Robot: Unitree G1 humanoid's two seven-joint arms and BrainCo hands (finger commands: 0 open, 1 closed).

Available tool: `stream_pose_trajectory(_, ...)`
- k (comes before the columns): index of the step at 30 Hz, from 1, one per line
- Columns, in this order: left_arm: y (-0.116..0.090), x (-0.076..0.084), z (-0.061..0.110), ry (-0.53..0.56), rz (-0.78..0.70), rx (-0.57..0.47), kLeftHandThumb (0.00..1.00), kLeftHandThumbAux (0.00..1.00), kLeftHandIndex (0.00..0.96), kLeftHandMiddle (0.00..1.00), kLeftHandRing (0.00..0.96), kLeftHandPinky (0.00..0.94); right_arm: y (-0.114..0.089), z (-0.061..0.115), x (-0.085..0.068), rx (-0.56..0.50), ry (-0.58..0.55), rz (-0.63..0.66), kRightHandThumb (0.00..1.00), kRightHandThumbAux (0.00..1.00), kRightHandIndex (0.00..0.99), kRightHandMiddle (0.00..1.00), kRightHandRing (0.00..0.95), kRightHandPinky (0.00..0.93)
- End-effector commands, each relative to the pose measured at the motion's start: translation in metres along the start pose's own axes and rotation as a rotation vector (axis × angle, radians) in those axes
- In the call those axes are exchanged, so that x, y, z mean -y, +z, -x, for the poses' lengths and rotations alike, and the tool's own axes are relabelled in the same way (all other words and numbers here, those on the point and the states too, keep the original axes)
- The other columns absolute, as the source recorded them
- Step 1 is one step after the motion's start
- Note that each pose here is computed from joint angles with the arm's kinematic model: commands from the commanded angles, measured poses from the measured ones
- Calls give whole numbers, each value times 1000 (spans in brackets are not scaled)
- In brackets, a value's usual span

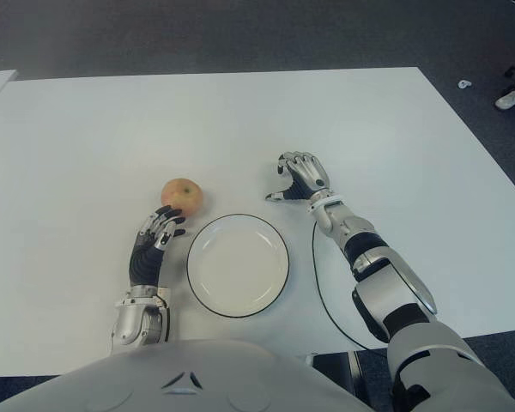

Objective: Put the apples into the plate.

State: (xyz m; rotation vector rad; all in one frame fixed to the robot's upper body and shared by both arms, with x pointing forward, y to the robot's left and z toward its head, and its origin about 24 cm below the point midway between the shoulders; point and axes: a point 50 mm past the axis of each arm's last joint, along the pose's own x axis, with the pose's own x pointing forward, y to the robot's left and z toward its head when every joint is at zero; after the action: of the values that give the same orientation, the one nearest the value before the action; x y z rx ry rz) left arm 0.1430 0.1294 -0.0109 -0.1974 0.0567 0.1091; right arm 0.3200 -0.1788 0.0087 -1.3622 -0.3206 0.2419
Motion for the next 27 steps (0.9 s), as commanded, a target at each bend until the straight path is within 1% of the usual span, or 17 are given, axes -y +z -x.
stream_pose_trajectory(1,-2,7,-6,10,34,-2,407,550,231,268,315,357,-4,5,-2,-22,15,-42,811,687,410,602,625,562)
stream_pose_trajectory(2,-2,7,-6,10,33,-1,408,551,231,268,317,358,-4,5,-2,-18,16,-51,818,685,408,552,521,472)
stream_pose_trajectory(3,-2,7,-6,10,33,-1,410,551,231,268,318,358,-4,5,-2,-16,16,-58,822,684,407,520,454,414)
stream_pose_trajectory(4,-2,7,-6,9,33,0,410,551,231,268,318,359,-4,5,-1,-15,16,-61,825,683,406,500,411,376)
stream_pose_trajectory(5,-3,7,-6,10,31,-1,411,551,231,268,319,359,-4,4,0,-6,25,-65,826,683,406,492,396,363)
stream_pose_trajectory(6,-3,7,-7,10,30,-1,411,550,230,268,318,357,-3,3,1,1,31,-68,699,607,313,385,320,295)
stream_pose_trajectory(7,-3,7,-7,11,29,-2,411,550,229,267,318,357,-2,1,4,12,38,-73,652,580,279,347,293,271)
stream_pose_trajectory(8,-3,8,-7,12,28,-4,408,549,224,266,318,356,-2,0,7,19,42,-76,565,533,209,266,234,225)
stream_pose_trajectory(9,-3,8,-7,15,29,-4,406,549,220,266,317,355,-1,-3,11,29,42,-75,509,503,164,214,195,196)
stream_pose_trajectory(11,-4,8,-8,18,31,-4,401,545,217,264,317,354,0,-6,17,39,42,-73,438,464,104,141,148,167)
stream_pose_trajectory(13,-4,9,-8,16,35,-6,397,542,215,263,317,354,5,-13,29,72,15,-52,398,434,65,95,112,140)
stream_pose_trajectory(15,-4,9,-9,14,37,-9,392,539,211,260,317,355,9,-17,41,109,-11,-26,359,381,26,44,54,74)
stream_pose_trajectory(19,-5,9,-9,15,34,-17,397,540,204,257,317,357,16,-20,52,164,-33,9,314,303,5,9,11,15)
stream_pose_trajectory(23,-5,10,-10,15,32,-23,405,543,201,256,317,357,25,-24,60,229,-46,26,286,261,1,2,2,3)
stream_pose_trajectory(27,-6,11,-10,14,30,-22,408,544,200,256,317,359,29,-25,64,255,-44,25,270,232,0,0,0,0)
